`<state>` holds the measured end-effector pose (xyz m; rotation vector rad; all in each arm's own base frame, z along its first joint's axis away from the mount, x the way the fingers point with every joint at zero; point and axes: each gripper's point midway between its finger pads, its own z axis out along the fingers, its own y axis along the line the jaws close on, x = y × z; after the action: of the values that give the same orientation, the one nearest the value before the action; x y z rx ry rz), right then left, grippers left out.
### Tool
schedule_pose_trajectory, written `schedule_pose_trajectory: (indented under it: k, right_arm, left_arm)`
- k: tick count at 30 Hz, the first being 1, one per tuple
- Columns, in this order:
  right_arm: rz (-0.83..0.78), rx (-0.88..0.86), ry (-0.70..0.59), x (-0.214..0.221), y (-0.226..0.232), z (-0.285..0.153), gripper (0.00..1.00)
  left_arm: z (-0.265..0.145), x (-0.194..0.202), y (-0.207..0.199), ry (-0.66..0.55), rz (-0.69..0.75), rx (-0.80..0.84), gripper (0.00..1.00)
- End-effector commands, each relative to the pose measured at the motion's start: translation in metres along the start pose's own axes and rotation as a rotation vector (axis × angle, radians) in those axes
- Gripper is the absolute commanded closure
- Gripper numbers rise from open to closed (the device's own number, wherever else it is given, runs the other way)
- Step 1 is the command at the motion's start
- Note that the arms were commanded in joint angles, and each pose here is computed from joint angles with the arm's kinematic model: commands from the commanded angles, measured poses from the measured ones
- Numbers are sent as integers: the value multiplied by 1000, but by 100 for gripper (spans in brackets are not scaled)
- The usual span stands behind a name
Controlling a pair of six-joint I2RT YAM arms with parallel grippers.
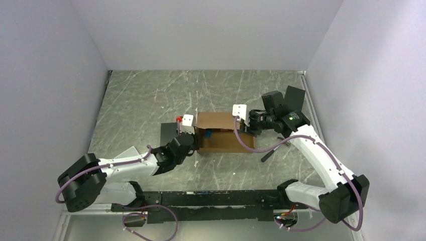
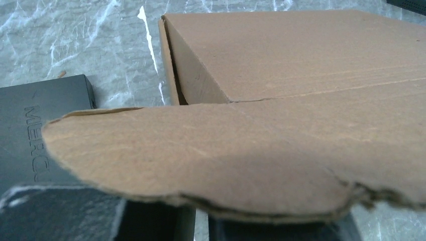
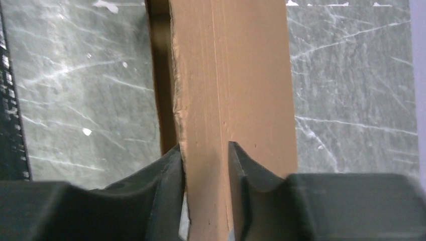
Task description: Fold the paper box
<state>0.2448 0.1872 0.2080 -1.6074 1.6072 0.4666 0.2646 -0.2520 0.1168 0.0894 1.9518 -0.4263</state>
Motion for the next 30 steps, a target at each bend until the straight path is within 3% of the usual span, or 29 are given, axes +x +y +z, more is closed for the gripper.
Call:
schedule_pose_trajectory:
  k: [1,3,6,11,14,20,25,30]
  right_arm:
    - [-110,108,5,1,-18,0,72]
    - [-135,106,4,5,-13,1,87]
    - [-162,105,12,11,-6,1,100]
    - [-169,93,16,21,4,3,100]
    - [-164,82,6,23,9,5,100]
    - [-148,61,7,29,15,10,100]
    - [-141,10,9,37,28,15,100]
    - [-104,-77,38,56,46,27,100]
  left_arm:
    - [-8,-4,-2,-6,-37,18,82]
    - [-10,-4,-2,-2,-40,20,78]
    - [-15,-7,-2,13,-41,26,66]
    - [-40,-12,-8,83,-6,96,43]
    - [-63,-14,-15,121,50,202,36]
    - [-114,-53,-17,6,70,356,19]
    - [-133,-85,-7,-94,66,347,13]
    - [-120,-89,-15,-64,99,318,13]
